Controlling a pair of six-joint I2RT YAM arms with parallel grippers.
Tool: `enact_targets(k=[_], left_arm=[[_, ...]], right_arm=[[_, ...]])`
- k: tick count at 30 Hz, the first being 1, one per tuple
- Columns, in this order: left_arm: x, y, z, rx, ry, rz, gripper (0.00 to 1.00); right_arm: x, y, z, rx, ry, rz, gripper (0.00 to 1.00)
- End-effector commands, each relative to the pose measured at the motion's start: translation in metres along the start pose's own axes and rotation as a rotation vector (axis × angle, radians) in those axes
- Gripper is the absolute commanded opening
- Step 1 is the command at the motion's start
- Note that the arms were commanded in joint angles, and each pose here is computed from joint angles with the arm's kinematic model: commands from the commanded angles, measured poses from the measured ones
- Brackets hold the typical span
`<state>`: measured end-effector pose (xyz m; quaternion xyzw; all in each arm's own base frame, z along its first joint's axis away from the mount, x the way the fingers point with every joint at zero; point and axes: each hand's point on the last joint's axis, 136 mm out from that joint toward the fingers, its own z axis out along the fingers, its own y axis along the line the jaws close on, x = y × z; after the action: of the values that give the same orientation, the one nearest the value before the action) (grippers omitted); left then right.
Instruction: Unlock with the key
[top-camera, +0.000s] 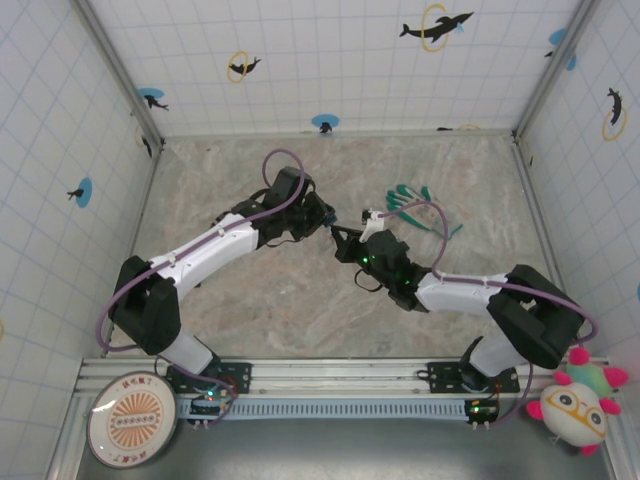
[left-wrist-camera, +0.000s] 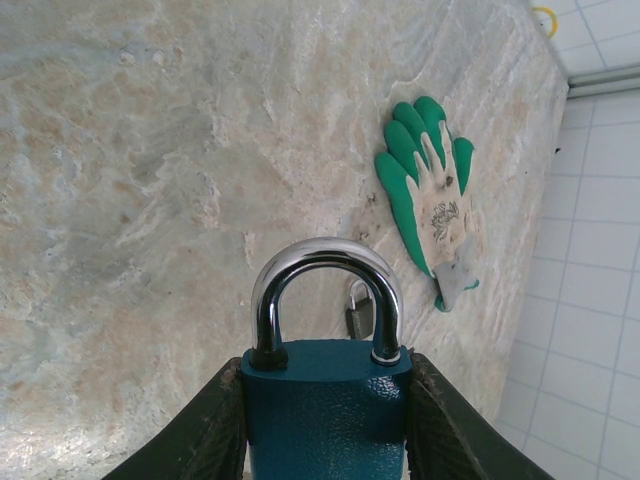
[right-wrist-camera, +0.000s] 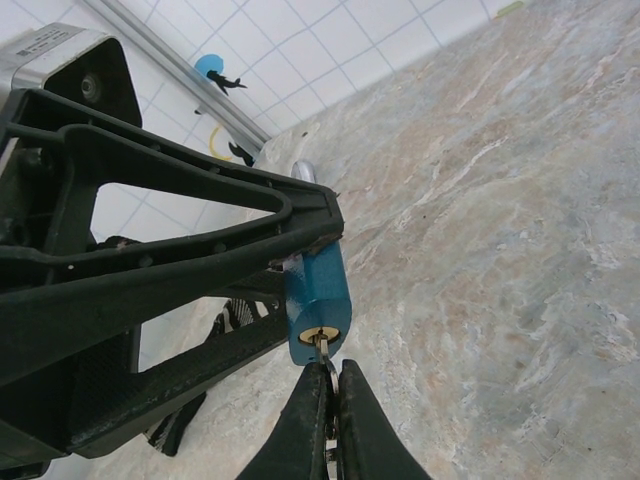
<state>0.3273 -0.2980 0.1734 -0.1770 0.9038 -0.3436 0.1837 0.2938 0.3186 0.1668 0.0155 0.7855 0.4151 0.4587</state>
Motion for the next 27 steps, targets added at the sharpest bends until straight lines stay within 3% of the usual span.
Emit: enact_targets(k=[1, 11, 17, 27], left_arm=[[0.009, 0.007, -0.003, -0.025, 0.028, 0.014, 0.03], [0.003, 0.009, -0.007, -0.027, 0.010, 0.011, 0.03], [0.004, 0.009, -0.007, -0.024, 0.015, 0.013, 0.03], [0.005, 0.009, -0.007, -0.016, 0.019, 0.011, 0.03]], right_arm=[[-0.019, 0.018, -0.005, -0.075, -0.065, 0.041, 0.13], [-0.006, 0.006, -0.025, -0.045, -0.046, 0.046, 0.25], [-0.004, 0.016, -0.023, -0.103, -0.032, 0.053, 0.18], [-0.002, 0.015, -0.013, -0.092, -0.020, 0.066, 0.18]])
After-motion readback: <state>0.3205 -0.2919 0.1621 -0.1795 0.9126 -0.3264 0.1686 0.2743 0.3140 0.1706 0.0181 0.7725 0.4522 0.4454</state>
